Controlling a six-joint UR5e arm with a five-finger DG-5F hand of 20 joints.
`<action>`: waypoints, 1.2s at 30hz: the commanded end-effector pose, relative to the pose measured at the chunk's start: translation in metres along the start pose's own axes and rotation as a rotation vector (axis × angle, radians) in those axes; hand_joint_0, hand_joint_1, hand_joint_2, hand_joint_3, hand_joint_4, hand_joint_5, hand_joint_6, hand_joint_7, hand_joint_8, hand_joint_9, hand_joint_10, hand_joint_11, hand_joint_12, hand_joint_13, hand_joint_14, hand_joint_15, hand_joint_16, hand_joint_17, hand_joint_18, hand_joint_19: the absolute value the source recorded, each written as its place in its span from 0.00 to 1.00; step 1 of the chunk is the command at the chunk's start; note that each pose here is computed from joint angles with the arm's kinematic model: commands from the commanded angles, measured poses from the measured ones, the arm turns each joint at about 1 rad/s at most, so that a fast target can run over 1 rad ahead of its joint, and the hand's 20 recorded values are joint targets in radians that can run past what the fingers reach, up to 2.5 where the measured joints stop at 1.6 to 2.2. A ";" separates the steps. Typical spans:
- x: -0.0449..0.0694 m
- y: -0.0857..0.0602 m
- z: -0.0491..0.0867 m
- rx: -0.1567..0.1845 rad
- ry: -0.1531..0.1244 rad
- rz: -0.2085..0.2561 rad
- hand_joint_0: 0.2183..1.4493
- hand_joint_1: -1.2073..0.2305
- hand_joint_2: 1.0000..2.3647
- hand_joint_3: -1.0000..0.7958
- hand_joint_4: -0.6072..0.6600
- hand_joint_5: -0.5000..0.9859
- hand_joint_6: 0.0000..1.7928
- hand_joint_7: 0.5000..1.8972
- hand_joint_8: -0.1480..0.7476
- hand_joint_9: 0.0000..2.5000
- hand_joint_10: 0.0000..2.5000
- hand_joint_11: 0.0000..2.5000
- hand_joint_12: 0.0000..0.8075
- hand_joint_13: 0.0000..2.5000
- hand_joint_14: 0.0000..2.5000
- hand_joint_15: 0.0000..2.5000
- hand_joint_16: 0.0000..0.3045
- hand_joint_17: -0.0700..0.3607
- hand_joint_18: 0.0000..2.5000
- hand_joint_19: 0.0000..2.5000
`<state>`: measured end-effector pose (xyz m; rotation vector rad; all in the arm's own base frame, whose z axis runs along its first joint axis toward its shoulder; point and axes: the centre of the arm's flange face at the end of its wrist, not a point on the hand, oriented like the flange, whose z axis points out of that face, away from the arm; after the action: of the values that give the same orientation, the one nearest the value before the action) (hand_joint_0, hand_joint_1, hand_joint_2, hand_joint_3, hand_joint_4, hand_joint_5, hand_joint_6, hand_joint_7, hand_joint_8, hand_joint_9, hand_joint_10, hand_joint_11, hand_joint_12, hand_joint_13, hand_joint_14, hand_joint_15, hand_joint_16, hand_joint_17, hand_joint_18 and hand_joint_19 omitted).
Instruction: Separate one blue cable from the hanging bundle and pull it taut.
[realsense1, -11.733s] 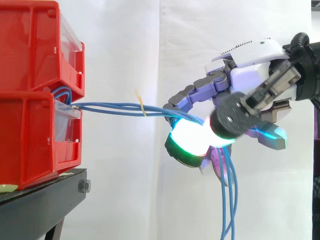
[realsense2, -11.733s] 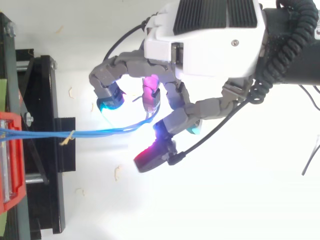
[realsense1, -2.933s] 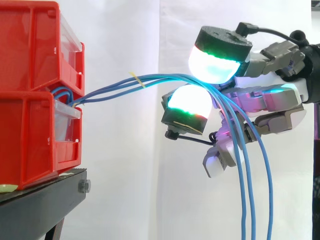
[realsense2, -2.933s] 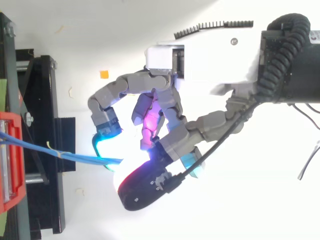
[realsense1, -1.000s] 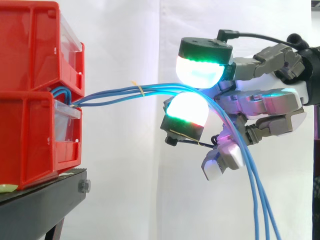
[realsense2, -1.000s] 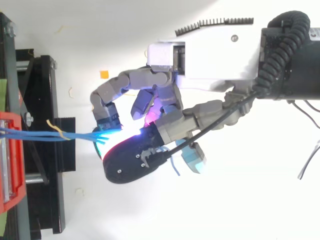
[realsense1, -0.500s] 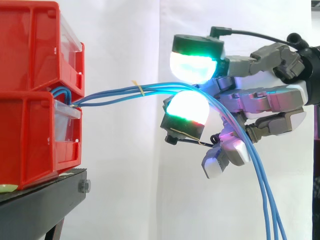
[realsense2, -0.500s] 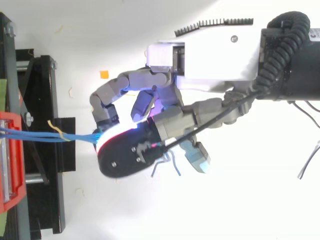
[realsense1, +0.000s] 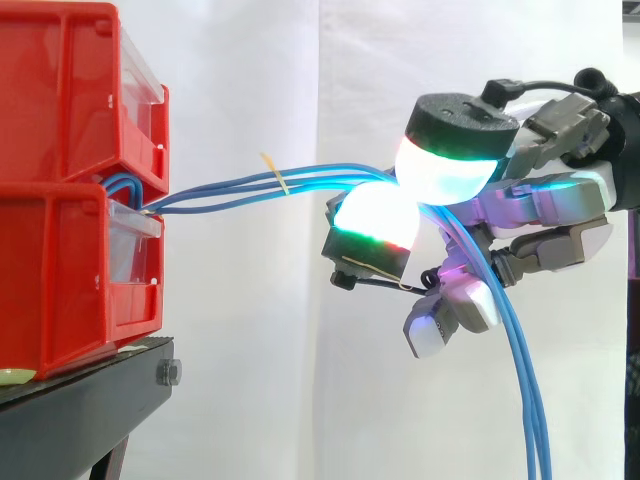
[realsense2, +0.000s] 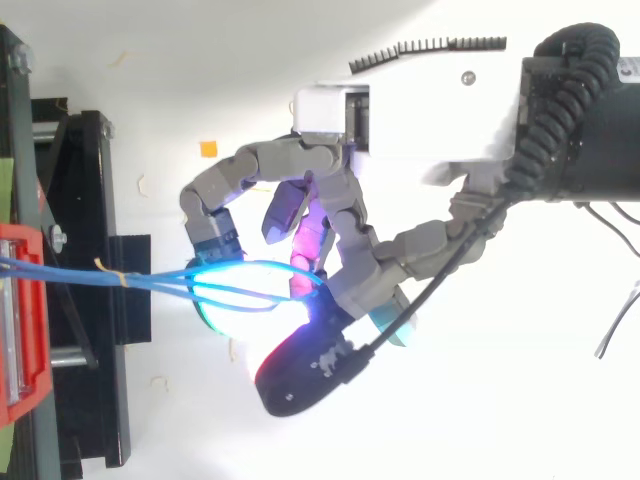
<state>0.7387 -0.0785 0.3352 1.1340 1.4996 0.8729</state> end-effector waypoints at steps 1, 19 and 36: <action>0.000 0.000 0.000 0.002 0.001 0.001 0.25 0.24 0.00 0.28 0.53 0.42 0.28 0.60 0.31 0.75 0.01 0.13 0.28 0.48 0.01 0.16 0.16 0.42 0.26 0.20; 0.000 0.000 0.000 0.003 0.001 0.002 0.38 0.43 0.01 0.32 0.51 0.43 0.28 0.60 0.25 0.78 0.01 0.14 0.27 0.49 0.01 0.16 0.15 0.40 0.26 0.22; 0.000 0.000 0.000 -0.001 0.001 0.000 0.16 0.20 0.00 0.28 0.55 0.43 0.28 0.60 0.31 0.77 0.00 0.11 0.32 0.49 0.01 0.14 0.19 0.46 0.29 0.19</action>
<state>0.7387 -0.0785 0.3352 1.1333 1.4999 0.8739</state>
